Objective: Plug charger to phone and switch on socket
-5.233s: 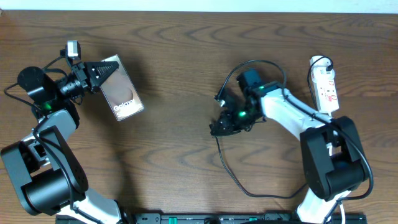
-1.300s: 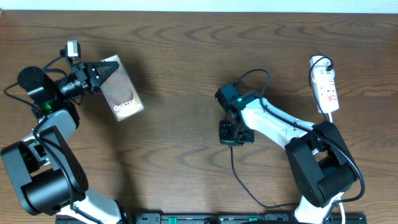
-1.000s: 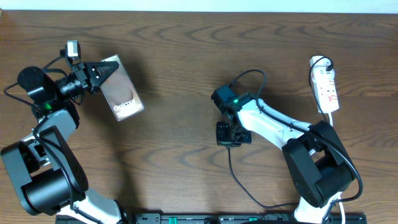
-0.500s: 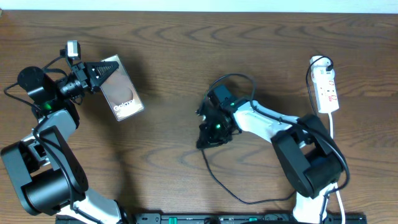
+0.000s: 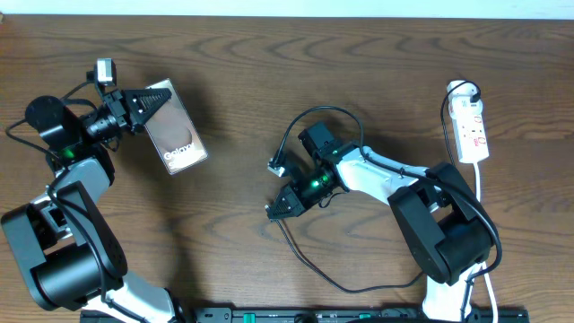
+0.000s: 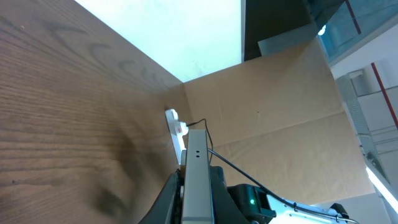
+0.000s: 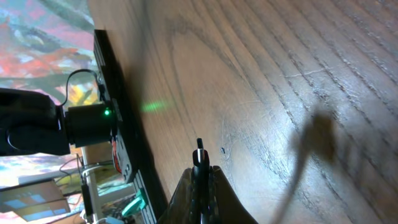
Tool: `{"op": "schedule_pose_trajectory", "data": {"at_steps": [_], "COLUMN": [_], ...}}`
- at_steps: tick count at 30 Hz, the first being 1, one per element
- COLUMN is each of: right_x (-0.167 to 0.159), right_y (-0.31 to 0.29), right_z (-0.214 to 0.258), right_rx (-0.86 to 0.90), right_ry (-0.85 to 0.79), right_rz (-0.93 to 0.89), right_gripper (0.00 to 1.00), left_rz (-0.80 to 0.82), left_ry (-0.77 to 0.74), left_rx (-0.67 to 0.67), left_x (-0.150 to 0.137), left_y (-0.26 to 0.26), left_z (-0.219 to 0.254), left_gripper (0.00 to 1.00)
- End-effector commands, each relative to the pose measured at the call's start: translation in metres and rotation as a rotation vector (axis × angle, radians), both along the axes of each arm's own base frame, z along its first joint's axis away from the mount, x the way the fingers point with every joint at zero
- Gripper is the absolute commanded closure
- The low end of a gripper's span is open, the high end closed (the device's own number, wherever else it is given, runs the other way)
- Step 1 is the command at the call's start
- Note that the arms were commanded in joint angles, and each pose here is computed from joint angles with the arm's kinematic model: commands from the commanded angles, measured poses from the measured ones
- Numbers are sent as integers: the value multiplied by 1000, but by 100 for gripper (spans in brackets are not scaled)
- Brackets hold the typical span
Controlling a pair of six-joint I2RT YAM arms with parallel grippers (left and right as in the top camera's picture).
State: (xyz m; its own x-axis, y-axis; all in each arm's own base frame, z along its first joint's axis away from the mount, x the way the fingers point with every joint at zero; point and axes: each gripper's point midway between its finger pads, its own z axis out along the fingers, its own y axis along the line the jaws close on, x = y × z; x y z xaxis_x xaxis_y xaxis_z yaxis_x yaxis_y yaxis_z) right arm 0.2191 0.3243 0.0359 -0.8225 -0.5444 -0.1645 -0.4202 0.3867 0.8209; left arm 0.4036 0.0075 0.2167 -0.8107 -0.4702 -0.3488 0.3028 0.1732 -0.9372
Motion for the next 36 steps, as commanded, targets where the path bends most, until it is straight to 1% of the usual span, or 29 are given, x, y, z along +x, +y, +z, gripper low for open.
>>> {"op": "schedule_pose_trajectory", "data": {"at_steps": [1, 3, 4, 8, 11, 13, 18, 26, 30, 31, 32, 33, 34, 35, 36], "right_x": [0, 7, 10, 10, 7, 7, 10, 22, 25, 25, 25, 25, 25, 25, 24], "right_y": [-1, -13, -24, -70, -99, -114, -142, -162, -165, -166, -165, -166, -166, -165, -164], "right_z": [-7, -23, -34, -61, -68, -71, -73, -75, -75, -75, -75, -75, -75, -75, -75], "right_rx": [-59, -203, -309, -638, -813, -893, -1025, -1119, -1132, -1132, -1132, -1133, -1133, -1130, -1127], "right_ry": [-1, 15, 28, 56, 78, 89, 82, 14, -12, -13, -12, -12, -11, -7, -2], "right_rz": [-20, -102, -160, -310, -389, -438, -520, -593, -601, -601, -601, -601, -601, -600, -599], "right_gripper": [99, 99, 99, 99, 99, 99, 99, 99, 99, 97, 94, 88, 82, 70, 64], "left_rz": [-13, -13, -13, -13, -13, -13, -13, -13, -13, -13, -13, -13, -13, -13, -13], "left_ry": [-27, -27, -27, -31, -34, -34, -33, -34, -34, -34, -34, -34, -34, -34, -34], "left_rx": [14, 14, 14, 16, 18, 18, 18, 18, 18, 18, 18, 18, 18, 18, 18], "left_x": [-3, -3, -3, -3, -3, -3, -3, -3, -3, -3, -3, -3, -3, -3, -3], "left_y": [-2, -2, -2, -2, -2, -2, -2, -2, -2, -2, -2, -2, -2, -2, -2], "left_z": [6, 6, 6, 6, 6, 6, 6, 6, 6, 6, 6, 6, 6, 6, 6], "left_gripper": [92, 93, 93, 92, 92, 93, 93, 93, 92, 93, 93, 93, 93, 92, 93]}}
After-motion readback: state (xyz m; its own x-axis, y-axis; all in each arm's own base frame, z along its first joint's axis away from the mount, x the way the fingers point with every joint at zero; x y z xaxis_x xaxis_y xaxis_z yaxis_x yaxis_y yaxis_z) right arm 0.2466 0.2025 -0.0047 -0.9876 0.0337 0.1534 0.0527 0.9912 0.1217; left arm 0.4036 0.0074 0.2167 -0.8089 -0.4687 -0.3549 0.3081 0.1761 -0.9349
